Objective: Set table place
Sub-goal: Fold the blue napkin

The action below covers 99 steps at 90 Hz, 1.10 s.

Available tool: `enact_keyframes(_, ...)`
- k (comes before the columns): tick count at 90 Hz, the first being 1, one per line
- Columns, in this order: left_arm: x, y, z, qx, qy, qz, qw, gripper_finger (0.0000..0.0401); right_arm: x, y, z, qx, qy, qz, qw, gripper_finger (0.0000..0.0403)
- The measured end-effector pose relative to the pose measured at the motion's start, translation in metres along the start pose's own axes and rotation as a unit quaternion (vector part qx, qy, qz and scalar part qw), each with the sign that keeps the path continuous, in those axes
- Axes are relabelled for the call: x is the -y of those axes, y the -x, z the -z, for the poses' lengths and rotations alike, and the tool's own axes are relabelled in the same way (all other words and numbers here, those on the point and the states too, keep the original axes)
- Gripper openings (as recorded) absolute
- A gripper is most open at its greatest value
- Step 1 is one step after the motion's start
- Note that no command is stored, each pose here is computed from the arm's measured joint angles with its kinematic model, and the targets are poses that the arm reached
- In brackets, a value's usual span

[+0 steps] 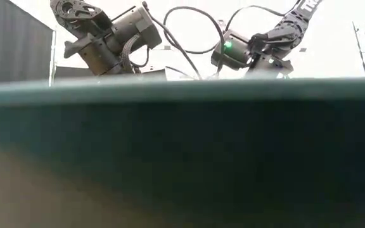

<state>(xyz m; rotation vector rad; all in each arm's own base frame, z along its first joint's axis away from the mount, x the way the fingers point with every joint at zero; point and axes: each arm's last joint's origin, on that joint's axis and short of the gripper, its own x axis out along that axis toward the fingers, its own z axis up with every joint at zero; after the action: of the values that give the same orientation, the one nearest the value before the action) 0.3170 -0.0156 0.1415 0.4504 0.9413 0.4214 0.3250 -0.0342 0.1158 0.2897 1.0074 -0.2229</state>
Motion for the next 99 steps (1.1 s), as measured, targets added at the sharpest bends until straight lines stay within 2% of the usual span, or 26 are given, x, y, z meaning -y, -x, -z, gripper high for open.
enact_keyframes(14,-0.006,0.026,-0.017,0.047,-0.004,-0.021,0.999,0.0111,0.005,0.019,-0.002,0.000,0.008,0.024,1.000,0.0000)
enact_keyframes(27,-0.011,0.042,-0.021,0.071,0.000,0.012,0.997,0.0111,0.015,0.051,-0.005,0.004,-0.007,0.085,0.996,0.0000)
enact_keyframes(39,-0.009,0.042,-0.019,0.072,0.008,0.064,0.995,0.0111,0.018,0.071,-0.002,0.003,-0.023,0.129,0.991,0.0000)
enact_keyframes(55,-0.005,0.034,-0.012,0.038,0.010,0.060,0.997,0.0111,0.020,0.084,0.002,-0.001,-0.047,0.175,0.983,0.0000)
enact_keyframes(83,-0.003,0.033,-0.010,0.033,0.006,0.097,0.995,0.0111,0.021,0.087,0.001,0.007,-0.056,0.173,0.983,0.0000)
enact_keyframes(99,-0.015,0.021,-0.002,0.013,0.006,0.120,0.993,0.0111,0.020,0.087,0.001,0.008,-0.055,0.172,0.983,0.0000)
